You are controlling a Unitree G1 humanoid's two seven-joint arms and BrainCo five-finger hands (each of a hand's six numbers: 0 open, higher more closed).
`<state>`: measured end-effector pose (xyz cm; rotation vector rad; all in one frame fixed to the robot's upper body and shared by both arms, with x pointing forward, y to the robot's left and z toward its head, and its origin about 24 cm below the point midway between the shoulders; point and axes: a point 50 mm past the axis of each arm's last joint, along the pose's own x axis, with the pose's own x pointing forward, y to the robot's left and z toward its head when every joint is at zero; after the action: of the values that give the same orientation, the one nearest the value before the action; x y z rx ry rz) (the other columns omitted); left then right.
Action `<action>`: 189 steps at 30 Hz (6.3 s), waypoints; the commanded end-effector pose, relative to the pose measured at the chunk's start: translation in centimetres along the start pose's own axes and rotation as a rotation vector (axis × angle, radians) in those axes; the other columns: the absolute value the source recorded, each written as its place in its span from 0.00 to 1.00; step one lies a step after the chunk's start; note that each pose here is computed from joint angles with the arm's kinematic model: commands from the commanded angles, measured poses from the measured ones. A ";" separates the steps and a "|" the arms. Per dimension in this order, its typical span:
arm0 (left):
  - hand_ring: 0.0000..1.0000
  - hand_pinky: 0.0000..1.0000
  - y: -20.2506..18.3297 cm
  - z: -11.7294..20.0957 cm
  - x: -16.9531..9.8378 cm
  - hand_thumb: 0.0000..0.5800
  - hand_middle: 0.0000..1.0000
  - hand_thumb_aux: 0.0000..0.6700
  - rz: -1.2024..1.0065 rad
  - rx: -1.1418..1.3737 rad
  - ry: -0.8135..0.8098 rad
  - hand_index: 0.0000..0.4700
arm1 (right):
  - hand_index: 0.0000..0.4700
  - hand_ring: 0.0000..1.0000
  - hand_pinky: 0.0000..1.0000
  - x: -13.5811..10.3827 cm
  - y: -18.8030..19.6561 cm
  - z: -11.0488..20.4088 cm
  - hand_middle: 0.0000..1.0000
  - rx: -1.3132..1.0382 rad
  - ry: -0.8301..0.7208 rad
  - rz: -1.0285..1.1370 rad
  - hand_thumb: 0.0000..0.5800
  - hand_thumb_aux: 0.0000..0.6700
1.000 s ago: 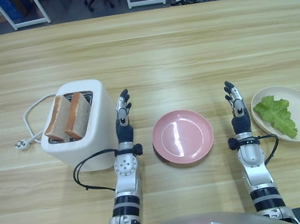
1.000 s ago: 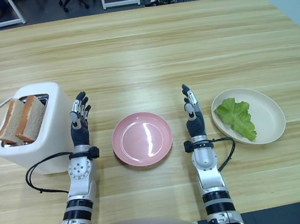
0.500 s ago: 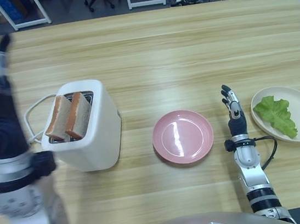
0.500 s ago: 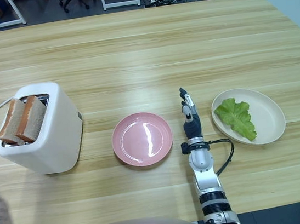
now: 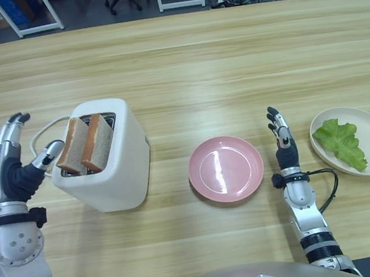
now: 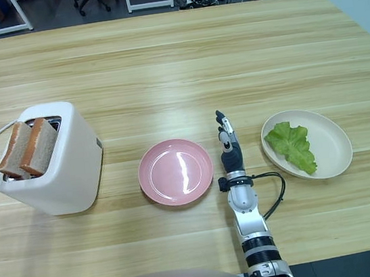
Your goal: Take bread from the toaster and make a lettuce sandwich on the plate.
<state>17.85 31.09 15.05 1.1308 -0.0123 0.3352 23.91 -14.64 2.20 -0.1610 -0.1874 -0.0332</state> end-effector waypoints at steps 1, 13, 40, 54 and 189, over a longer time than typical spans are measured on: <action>0.00 0.00 -1.6 -1.2 0.3 0.00 0.00 0.00 -0.038 0.051 0.074 0.00 | 0.00 0.00 0.00 -0.2 -0.2 -0.1 0.00 -0.006 0.010 -0.001 0.00 0.00; 0.00 0.00 -2.7 -3.1 0.2 0.18 0.00 0.09 -0.055 0.175 0.169 0.09 | 0.00 0.00 0.00 -0.6 -0.4 -0.1 0.00 -0.007 0.015 -0.002 0.00 0.00; 1.00 1.00 1.9 2.4 0.4 1.00 1.00 1.00 0.455 0.044 -0.122 1.00 | 0.00 0.00 0.00 -0.7 -0.3 -0.5 0.00 -0.003 0.040 -0.004 0.00 0.00; 1.00 1.00 1.5 15.4 -0.3 1.00 1.00 1.00 0.312 -0.820 -0.817 1.00 | 0.00 0.00 0.00 0.6 -0.9 -0.6 0.00 -0.014 0.028 -0.024 0.00 0.00; 0.00 0.00 -15.3 13.9 -1.5 0.00 0.00 0.00 -0.165 -0.641 -0.359 0.00 | 1.00 0.00 0.00 -1.5 2.1 1.1 0.00 -1.148 -0.485 0.721 1.00 1.00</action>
<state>22.70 12.60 7.41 0.5370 -0.3350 -0.0250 22.31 -11.98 2.71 -1.3569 -0.5896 0.6332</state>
